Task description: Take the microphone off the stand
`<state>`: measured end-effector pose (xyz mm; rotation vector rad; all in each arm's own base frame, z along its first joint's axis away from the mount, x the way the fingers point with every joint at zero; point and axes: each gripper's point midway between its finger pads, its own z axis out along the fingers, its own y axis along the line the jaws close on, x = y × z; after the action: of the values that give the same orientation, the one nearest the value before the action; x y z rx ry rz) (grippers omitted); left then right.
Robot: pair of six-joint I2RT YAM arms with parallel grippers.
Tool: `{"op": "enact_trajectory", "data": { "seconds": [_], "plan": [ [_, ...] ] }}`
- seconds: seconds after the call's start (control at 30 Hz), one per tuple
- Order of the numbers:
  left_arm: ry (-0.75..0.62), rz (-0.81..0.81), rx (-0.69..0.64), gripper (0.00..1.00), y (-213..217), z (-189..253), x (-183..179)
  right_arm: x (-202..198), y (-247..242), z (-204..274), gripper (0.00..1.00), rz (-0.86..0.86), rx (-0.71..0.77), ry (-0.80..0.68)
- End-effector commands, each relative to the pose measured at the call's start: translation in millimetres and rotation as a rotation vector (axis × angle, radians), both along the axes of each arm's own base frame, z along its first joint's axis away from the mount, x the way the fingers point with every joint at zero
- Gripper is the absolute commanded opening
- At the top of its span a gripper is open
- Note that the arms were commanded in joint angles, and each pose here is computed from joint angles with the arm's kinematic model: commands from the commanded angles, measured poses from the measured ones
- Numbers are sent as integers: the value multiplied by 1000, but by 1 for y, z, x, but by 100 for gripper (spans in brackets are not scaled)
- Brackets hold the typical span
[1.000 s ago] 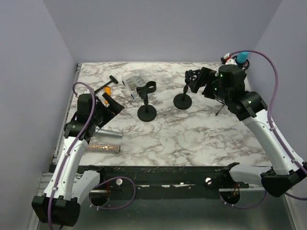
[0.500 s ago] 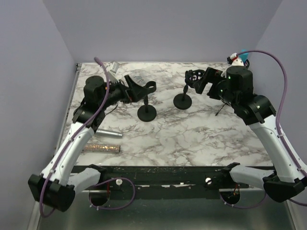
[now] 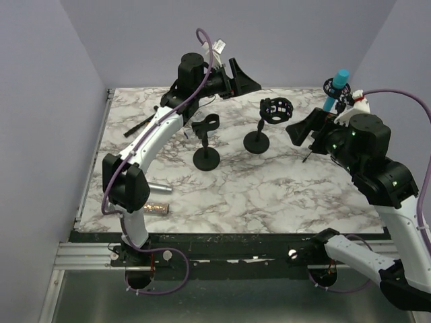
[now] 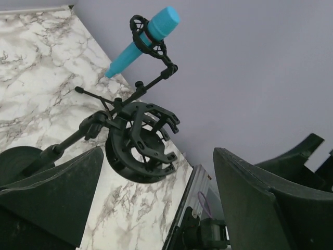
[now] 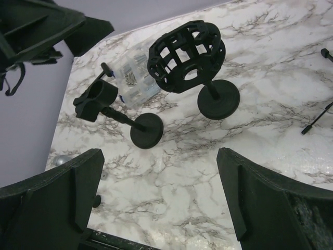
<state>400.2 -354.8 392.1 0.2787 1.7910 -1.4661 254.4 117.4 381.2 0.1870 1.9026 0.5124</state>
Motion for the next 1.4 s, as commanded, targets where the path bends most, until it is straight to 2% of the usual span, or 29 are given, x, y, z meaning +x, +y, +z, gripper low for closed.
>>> {"op": "enact_trajectory", "data": {
  "seconds": [0.0, 0.5, 0.7, 0.9, 1.0, 1.03, 1.07, 1.37],
  "plan": [
    [38, -16, 9, 89, -23, 0, 15, -13, -6, -8, 100, 9, -17, 21],
    [151, 22, 60, 76, -65, -64, 56, -29, -17, -15, 100, 4, -31, 14],
    [189, 15, 89, 66, -71, -90, 60, -31, -18, -19, 100, 2, -32, 18],
    [209, -7, 132, 60, -79, -119, 57, -31, -17, -22, 100, 8, -34, 26],
    [222, 11, 167, 53, -76, -136, 60, -31, -17, -22, 100, 9, -32, 26],
    [241, 31, 217, 44, -73, -155, 62, -32, -17, -23, 100, 7, -33, 26],
    [245, 34, 233, 41, -72, -162, 63, -32, -18, -24, 100, 8, -36, 27],
    [296, 61, 319, 40, -66, -210, 66, -31, -16, -29, 100, 12, -34, 38]
  ]
}}
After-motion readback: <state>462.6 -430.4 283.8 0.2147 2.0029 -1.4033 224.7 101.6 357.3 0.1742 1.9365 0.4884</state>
